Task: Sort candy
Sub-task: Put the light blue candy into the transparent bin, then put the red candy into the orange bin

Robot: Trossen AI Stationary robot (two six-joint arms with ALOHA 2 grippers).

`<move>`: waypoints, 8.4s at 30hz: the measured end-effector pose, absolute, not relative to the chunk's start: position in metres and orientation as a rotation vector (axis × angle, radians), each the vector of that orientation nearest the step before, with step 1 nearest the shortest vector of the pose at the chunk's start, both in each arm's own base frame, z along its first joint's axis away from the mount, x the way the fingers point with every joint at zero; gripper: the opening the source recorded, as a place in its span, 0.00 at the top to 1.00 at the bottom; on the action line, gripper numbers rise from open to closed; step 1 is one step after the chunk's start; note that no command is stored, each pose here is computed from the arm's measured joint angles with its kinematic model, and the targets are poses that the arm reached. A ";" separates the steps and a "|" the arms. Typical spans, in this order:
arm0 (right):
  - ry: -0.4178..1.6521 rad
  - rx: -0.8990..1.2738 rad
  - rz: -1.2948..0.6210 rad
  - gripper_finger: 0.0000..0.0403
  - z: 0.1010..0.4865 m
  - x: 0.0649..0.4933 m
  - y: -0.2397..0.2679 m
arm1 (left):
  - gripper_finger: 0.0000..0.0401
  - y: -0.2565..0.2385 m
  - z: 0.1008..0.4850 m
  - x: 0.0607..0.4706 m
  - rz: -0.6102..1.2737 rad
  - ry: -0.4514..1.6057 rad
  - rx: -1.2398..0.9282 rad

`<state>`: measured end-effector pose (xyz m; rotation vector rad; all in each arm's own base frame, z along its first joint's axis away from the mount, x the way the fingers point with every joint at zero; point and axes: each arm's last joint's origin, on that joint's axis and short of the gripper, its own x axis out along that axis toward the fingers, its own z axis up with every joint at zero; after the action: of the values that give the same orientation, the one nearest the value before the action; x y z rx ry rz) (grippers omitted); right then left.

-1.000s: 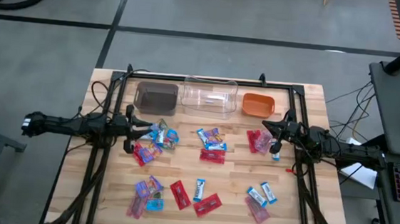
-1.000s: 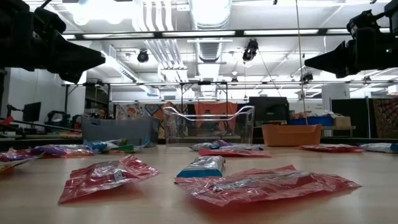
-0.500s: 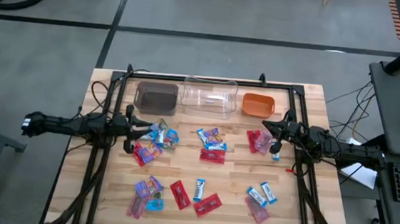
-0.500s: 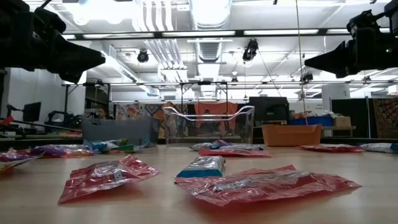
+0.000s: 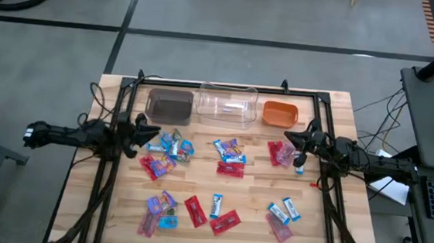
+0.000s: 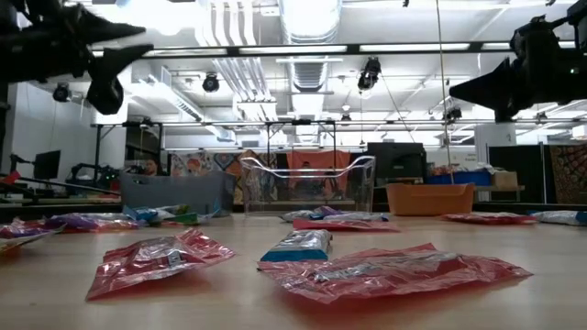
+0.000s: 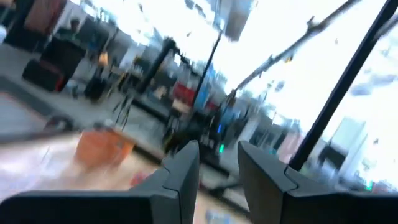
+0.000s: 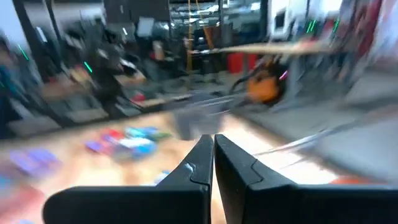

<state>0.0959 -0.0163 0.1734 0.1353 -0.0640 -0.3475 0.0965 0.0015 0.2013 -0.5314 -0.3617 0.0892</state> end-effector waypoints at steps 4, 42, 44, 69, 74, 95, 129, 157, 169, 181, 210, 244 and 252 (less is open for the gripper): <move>-0.123 0.334 -0.331 0.98 0.176 0.096 -0.016 | 0.76 0.003 0.209 0.093 0.134 -0.463 -0.523; 0.086 0.418 -0.441 0.98 0.224 0.108 -0.019 | 0.76 -0.009 0.215 0.229 0.523 0.694 -0.718; 0.099 0.415 -0.443 0.98 0.224 0.110 -0.019 | 0.76 -0.010 0.208 0.239 0.563 0.746 -0.728; 0.126 0.426 -0.445 0.98 0.222 0.110 -0.019 | 0.76 -0.013 0.145 0.299 0.779 1.069 -0.609; 0.126 0.428 -0.445 0.98 0.222 0.110 -0.019 | 0.76 -0.013 0.137 0.301 0.794 1.077 -0.600; 0.199 0.463 -0.277 0.98 0.218 0.112 -0.014 | 1.00 -0.018 0.148 0.301 0.623 1.100 -0.573; 0.185 0.421 -0.325 0.98 0.219 0.112 -0.016 | 1.00 0.134 0.223 0.310 0.525 0.445 -0.346; 0.158 0.511 -0.321 0.88 0.223 0.111 -0.015 | 0.81 0.148 0.222 0.326 0.541 0.545 -0.325; 0.327 0.635 -0.261 0.88 0.225 0.137 -0.014 | 0.82 0.097 0.253 0.321 0.326 0.522 -0.284; 0.850 0.708 -0.443 0.88 0.216 0.154 -0.015 | 0.84 0.011 0.286 0.284 0.090 0.379 -0.190; 1.346 0.507 -0.481 0.50 0.175 0.175 -0.012 | 0.85 -0.002 0.268 0.234 0.163 0.255 -0.271; 1.497 0.363 -0.483 0.96 0.141 0.191 0.001 | 0.85 -0.002 0.268 0.234 0.163 0.254 -0.274; 1.377 0.406 -0.422 0.98 0.164 0.184 0.001 | 0.85 -0.002 0.268 0.234 0.163 0.254 -0.282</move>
<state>0.1839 0.0013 0.1645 0.4065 1.3767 -0.4219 0.2340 -0.0019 0.2677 -0.2819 0.2540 0.1632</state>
